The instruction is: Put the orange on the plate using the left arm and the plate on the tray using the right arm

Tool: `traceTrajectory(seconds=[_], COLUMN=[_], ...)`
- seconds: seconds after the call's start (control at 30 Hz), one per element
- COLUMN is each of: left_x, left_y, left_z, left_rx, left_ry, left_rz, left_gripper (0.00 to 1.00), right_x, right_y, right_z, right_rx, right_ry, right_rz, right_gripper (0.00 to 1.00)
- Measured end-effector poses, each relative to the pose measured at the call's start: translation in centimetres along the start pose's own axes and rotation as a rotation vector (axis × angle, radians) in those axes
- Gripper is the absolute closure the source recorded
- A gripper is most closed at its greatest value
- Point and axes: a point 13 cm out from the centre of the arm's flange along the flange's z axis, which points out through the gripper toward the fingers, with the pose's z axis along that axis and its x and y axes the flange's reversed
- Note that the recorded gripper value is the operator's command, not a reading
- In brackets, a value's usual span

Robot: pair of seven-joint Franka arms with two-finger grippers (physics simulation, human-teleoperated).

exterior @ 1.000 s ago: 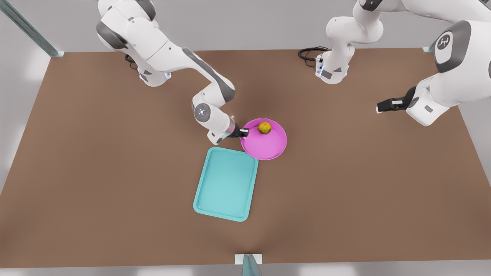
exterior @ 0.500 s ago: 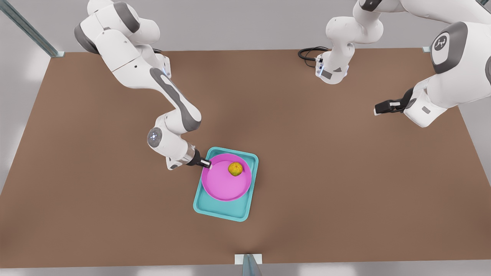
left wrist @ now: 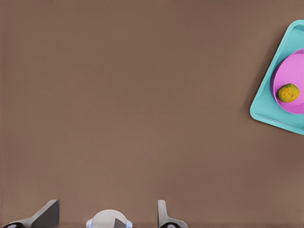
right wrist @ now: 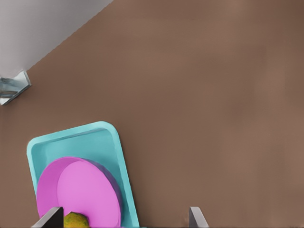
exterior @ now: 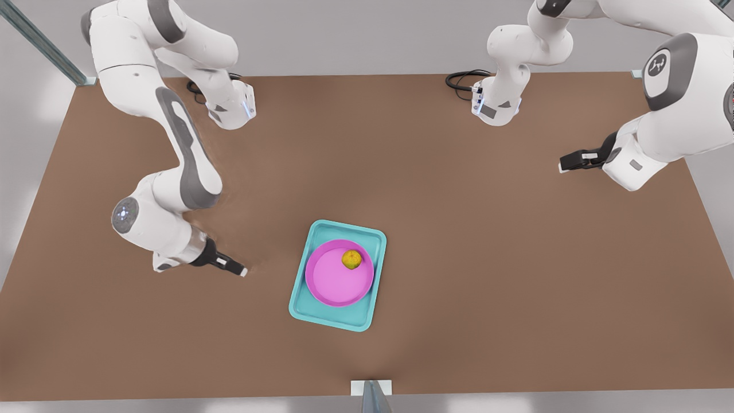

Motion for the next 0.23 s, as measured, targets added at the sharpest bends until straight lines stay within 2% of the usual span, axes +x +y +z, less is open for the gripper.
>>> traceTrajectory(seconds=[0.03,0.1,0.23], left_x=[0.0,0.0,-0.4], left_y=[0.0,0.0,0.6], left_z=[0.1,0.2,-0.1], left_rx=[-0.001,-0.001,-0.002], left_ry=[0.003,0.006,0.001], left_rz=[0.001,0.002,-0.008], left_gripper=[0.0,0.0,0.0], right_x=[-2.1,-0.6,4.0], right_y=[-2.8,-4.7,-7.5], right_z=[-6.8,-16.5,-21.7], right_rx=[0.088,0.253,0.438], right_ry=[-0.055,-0.105,-0.01], right_rz=[-0.051,-0.158,-0.266], right_gripper=[0.0,0.0,0.0])
